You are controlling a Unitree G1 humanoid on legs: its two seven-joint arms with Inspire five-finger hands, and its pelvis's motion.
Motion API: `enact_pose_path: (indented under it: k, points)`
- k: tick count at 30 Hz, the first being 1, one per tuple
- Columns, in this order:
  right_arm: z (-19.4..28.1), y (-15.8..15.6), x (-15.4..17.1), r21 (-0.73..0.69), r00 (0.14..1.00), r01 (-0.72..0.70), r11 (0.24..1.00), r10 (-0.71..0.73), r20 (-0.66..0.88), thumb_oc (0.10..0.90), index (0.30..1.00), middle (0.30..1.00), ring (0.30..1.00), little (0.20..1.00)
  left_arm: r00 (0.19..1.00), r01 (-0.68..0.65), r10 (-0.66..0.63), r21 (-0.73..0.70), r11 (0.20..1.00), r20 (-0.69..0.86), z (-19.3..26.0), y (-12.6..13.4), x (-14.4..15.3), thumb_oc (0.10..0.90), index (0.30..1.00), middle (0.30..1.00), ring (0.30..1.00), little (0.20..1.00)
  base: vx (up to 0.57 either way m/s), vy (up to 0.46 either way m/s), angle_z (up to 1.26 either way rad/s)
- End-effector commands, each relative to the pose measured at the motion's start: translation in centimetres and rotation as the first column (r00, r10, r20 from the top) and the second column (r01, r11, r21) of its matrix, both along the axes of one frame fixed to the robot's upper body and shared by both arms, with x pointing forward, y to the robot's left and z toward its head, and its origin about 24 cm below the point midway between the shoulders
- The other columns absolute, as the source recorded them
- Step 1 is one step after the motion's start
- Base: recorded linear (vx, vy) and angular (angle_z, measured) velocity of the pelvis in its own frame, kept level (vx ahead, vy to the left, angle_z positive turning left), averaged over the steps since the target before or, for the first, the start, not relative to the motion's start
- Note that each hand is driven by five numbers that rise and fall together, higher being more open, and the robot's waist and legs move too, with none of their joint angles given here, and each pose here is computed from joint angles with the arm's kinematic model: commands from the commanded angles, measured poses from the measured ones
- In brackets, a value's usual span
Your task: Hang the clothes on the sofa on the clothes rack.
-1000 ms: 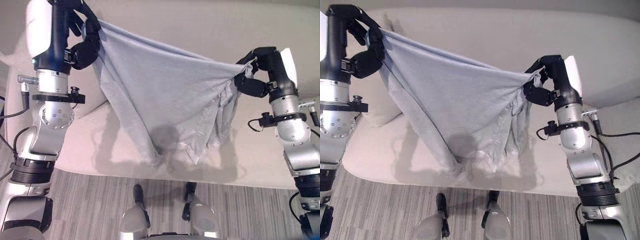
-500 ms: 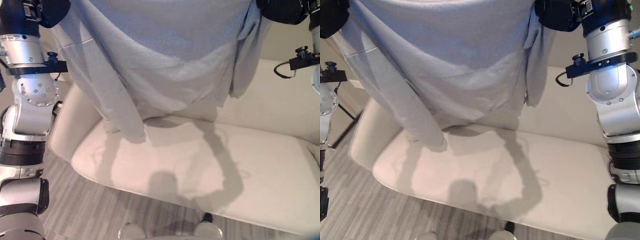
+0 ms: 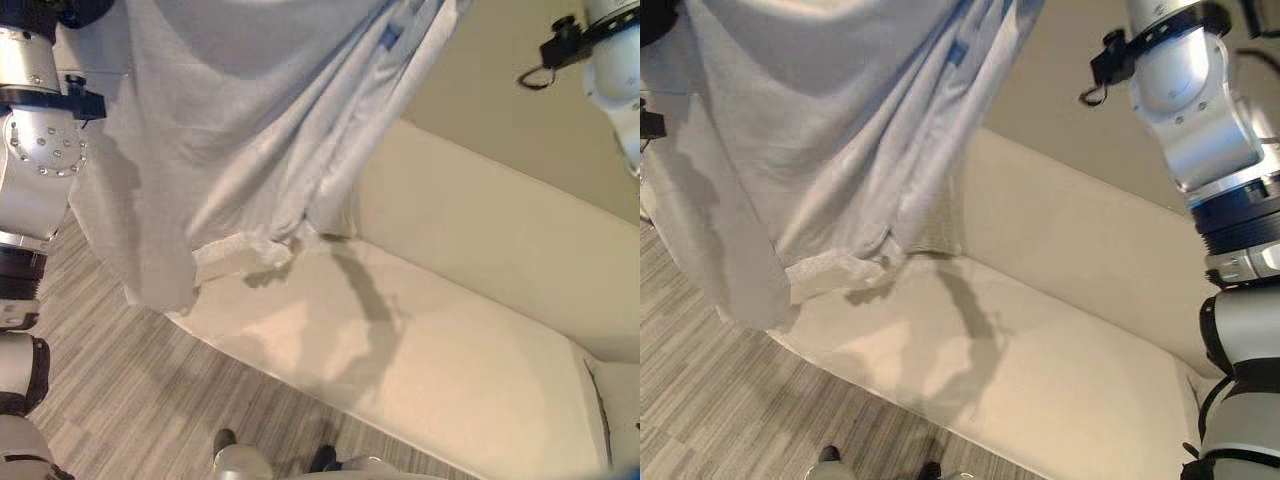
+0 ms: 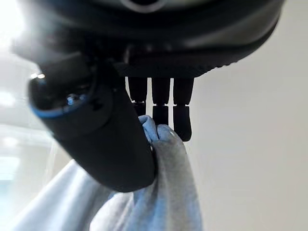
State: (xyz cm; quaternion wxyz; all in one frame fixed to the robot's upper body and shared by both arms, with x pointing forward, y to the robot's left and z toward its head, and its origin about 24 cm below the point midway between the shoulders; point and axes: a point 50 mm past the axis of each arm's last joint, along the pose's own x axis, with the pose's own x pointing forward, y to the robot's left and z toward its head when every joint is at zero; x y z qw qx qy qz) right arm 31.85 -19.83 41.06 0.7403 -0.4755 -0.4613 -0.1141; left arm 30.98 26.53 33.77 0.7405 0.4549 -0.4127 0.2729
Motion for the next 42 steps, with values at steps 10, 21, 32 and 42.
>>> enact_pose_path:
  k: [10, 21, 32, 42]
  points:
    - [0.4, -3.8, -1.3, 0.097, 0.993, 0.1, 0.99, -0.105, 0.048, 0.4, 0.3, 0.3, 0.3, 0.3, 0.981, 0.151, -0.137, -0.095, 0.984, 0.134, 1.6, -1.4, -0.6, 0.4, 0.3, 0.3, 0.3, 0.3, 0.07, 0.342, 0.55]
    - [-0.7, -5.3, -2.1, 0.068, 0.98, 0.18, 0.981, -0.185, 0.07, 0.4, 0.3, 0.3, 0.3, 0.3, 0.963, 0.221, -0.225, 0.043, 0.974, 0.15, 2.8, -4.6, -1.0, 0.4, 0.3, 0.3, 0.3, 0.3, 0.37, 0.7, 0.36]
    - [1.8, -7.1, -4.4, 0.09, 0.957, 0.231, 0.969, -0.243, 0.157, 0.4, 0.3, 0.3, 0.3, 0.3, 0.957, 0.275, -0.269, -0.048, 0.96, 0.108, 2.0, -6.0, 0.9, 0.4, 0.3, 0.3, 0.3, 0.3, 0.38, 0.194, 0.3]
    - [1.1, -7.6, -4.8, 0.096, 0.962, 0.233, 0.968, -0.244, 0.126, 0.4, 0.3, 0.3, 0.3, 0.3, 0.93, 0.365, -0.356, -0.113, 0.924, 0.087, 0.1, -7.2, 1.1, 0.4, 0.3, 0.3, 0.3, 0.3, 0.4, -0.078, 0.31]
